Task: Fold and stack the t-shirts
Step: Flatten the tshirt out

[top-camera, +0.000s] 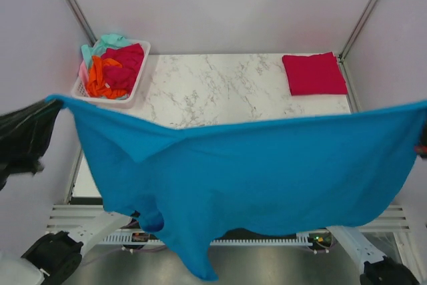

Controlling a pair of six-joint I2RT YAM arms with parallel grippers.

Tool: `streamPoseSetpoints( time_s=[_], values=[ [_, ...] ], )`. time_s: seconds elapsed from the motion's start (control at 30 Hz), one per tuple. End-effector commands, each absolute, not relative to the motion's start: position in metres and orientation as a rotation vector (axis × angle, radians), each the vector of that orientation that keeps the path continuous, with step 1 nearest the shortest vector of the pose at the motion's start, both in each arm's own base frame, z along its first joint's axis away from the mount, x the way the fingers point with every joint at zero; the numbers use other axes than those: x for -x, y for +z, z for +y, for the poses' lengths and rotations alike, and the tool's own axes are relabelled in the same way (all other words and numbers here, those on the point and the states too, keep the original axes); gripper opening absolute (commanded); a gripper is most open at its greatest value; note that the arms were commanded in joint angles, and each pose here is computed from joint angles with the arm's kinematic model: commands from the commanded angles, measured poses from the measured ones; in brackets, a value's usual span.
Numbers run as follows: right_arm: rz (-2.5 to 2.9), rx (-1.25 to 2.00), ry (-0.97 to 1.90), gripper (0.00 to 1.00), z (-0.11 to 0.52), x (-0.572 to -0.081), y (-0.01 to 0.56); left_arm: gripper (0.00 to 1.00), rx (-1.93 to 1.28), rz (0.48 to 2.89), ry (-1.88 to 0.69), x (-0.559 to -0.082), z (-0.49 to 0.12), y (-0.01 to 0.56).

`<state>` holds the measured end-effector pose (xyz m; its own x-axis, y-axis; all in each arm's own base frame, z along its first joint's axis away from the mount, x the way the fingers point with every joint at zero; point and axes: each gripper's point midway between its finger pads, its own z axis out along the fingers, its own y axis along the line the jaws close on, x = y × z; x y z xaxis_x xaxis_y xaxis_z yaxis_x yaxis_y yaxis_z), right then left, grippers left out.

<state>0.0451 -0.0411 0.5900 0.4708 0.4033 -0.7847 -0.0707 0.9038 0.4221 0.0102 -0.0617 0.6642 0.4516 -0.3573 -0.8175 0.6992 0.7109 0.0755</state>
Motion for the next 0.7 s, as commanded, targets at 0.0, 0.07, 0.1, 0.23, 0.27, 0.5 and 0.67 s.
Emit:
streamPoseSetpoints(
  time_s=[0.0,0.07,0.1,0.23,0.27,0.5,0.67],
  values=[
    [1.529,-0.411,-0.021,0.0,-0.029,-0.206,0.511,0.02,-0.318,1.219,-0.442,-0.164,-0.092,0.623],
    [1.694,-0.395,-0.084,0.0,-0.013,-0.265,0.468,0.02,-0.32,1.392,-0.317,-0.235,-0.11,0.585],
    [1.761,-0.393,-0.103,0.0,-0.007,-0.288,0.443,0.02,-0.301,1.491,-0.23,-0.268,-0.113,0.558],
    [1.975,-0.397,-0.189,0.0,0.012,-0.361,0.347,0.02,-0.319,1.849,-0.123,-0.387,-0.12,0.441],
    [2.037,-0.394,-0.229,0.0,0.014,-0.377,0.318,0.06,-0.249,1.988,-0.123,-0.428,-0.109,0.39],
    [2.232,-0.371,-0.383,0.92,0.011,-0.42,0.216,0.73,-0.167,2.352,-0.147,-0.504,-0.107,0.242],
    [2.229,-0.33,-0.308,0.96,0.021,-0.42,0.214,0.73,-0.121,2.367,-0.145,-0.495,-0.105,0.24]
  ],
)
